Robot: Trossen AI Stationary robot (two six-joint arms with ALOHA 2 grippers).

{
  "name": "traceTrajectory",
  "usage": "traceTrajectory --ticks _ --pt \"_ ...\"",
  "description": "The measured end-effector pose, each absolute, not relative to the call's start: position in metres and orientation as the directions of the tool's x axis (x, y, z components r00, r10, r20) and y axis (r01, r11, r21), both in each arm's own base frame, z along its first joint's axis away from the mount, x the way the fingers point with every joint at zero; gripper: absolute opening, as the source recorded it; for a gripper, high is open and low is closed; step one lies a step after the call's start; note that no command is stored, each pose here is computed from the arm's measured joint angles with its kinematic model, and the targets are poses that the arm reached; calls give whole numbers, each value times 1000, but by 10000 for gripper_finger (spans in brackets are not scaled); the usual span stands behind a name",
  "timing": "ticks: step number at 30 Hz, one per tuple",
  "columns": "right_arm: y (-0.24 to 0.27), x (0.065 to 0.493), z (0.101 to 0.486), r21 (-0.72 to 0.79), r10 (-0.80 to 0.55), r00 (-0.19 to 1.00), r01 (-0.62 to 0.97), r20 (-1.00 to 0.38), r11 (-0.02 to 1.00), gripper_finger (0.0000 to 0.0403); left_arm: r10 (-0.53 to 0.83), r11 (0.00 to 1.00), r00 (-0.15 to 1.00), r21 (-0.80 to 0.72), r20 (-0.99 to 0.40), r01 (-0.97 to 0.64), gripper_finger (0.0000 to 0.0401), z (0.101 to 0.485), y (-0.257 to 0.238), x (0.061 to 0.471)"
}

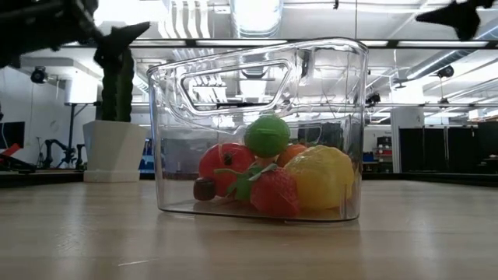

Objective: Pick and placing Produce into tupperware
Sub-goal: Return to Home Position

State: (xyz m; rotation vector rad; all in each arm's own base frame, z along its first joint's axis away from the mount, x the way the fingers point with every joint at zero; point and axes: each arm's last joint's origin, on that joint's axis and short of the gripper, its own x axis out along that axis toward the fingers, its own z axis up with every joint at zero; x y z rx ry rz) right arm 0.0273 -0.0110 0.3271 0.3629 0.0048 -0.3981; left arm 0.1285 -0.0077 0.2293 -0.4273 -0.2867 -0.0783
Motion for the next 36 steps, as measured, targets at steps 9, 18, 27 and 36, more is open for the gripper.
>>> traceTrajectory --ticks 9,18,27,36 --pt "0 13 299 329 -91 996 85 4 941 258 56 918 960 -392 275 58 301 196 -4 108" --pt "-2 48 270 275 39 995 -63 91 959 258 104 915 971 -403 217 -8 301 188 -2 101" --pt "-7 79 225 335 52 989 -97 139 937 258 92 921 994 -385 66 -60 301 173 -3 103" --pt "-11 97 170 396 21 999 -6 -34 918 258 91 922 996 -378 14 -79 301 169 -3 106"
